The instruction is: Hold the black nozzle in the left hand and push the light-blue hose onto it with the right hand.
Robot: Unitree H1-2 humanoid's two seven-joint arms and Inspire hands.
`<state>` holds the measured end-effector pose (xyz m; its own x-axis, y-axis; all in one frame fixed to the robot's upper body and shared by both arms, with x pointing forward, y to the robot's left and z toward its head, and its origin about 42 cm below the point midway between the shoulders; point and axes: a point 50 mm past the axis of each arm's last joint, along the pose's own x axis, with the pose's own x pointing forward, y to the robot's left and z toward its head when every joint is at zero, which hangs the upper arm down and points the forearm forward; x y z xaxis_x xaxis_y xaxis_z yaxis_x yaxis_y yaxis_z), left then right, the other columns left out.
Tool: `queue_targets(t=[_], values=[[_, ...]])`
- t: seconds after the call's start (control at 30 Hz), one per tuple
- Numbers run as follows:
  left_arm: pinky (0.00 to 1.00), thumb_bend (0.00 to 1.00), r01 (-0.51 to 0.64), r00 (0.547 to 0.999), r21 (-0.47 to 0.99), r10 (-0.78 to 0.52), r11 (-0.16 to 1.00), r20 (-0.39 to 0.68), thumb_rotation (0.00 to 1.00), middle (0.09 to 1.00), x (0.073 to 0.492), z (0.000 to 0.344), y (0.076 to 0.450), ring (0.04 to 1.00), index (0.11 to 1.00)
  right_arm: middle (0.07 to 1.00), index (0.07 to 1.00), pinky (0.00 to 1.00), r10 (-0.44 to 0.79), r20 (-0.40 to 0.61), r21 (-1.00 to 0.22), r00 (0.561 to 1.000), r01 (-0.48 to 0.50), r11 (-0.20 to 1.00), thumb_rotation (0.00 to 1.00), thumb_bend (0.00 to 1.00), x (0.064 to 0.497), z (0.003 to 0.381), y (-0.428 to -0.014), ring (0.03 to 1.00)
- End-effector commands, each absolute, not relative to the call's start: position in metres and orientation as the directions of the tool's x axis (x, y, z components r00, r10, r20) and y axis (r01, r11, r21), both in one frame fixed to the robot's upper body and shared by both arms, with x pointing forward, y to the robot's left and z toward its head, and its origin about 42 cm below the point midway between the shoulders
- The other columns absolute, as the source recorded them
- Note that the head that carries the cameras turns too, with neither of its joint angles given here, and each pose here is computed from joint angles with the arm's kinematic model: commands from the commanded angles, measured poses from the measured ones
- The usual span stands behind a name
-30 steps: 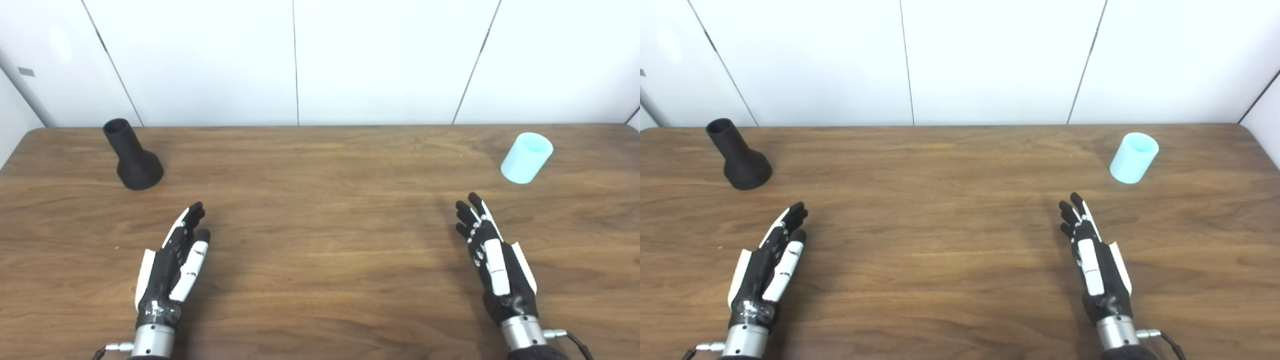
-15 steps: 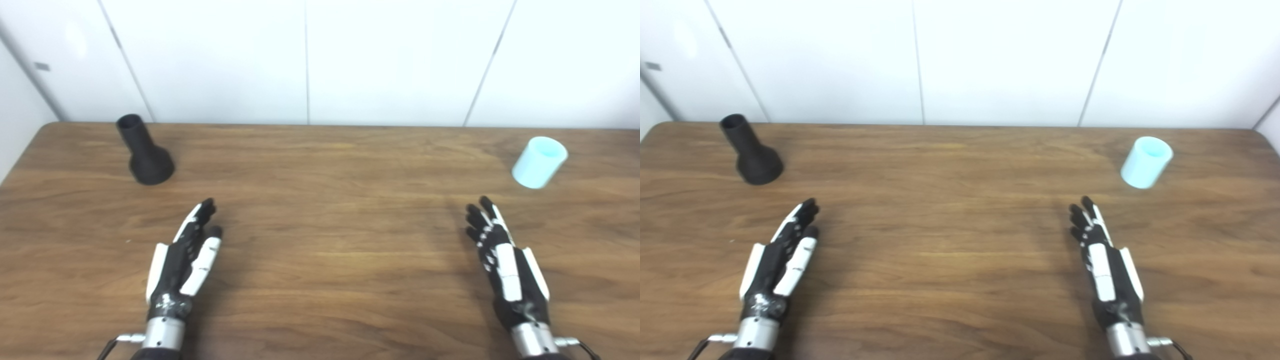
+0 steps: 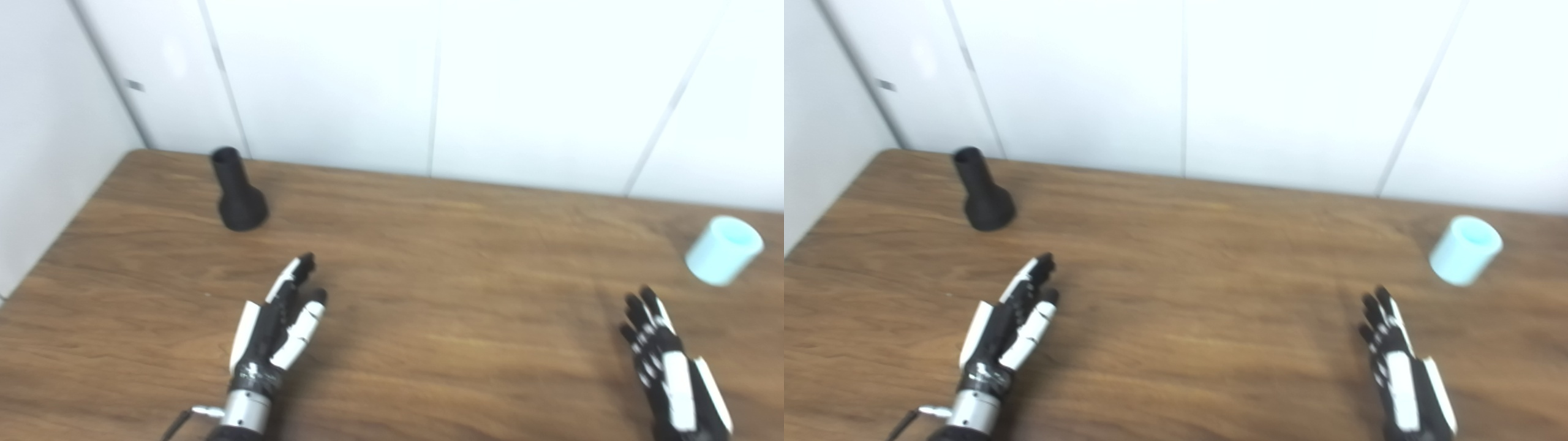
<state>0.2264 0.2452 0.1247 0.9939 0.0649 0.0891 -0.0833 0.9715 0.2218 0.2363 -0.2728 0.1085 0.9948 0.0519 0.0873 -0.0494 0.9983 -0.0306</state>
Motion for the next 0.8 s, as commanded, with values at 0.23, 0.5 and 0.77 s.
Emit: queue_targets(t=[0.23,0.5,0.77], values=[[0.95,0.37,-0.072,0.997,0.248,0.065,0.966,0.038,0.56,0.920,0.214,0.104,0.221,0.941,0.934,0.984,1.000,1.00,0.067,0.066,0.005,0.996,-0.067,0.998,1.00,0.54,0.238,0.097,-0.292,1.000],[0.93,0.44,-0.092,0.996,0.227,0.087,0.970,0.032,0.42,0.916,0.220,0.103,0.210,0.942,0.937,0.979,0.991,1.00,0.080,0.070,-0.005,0.994,-0.080,0.997,1.00,0.61,0.244,0.096,-0.299,0.994],[0.90,0.61,-0.198,0.980,0.234,0.185,0.952,0.075,0.13,0.907,0.222,0.109,0.214,0.915,0.925,0.966,0.981,1.00,0.077,0.057,0.022,0.995,-0.078,0.997,1.00,0.67,0.247,0.096,-0.294,0.988]])
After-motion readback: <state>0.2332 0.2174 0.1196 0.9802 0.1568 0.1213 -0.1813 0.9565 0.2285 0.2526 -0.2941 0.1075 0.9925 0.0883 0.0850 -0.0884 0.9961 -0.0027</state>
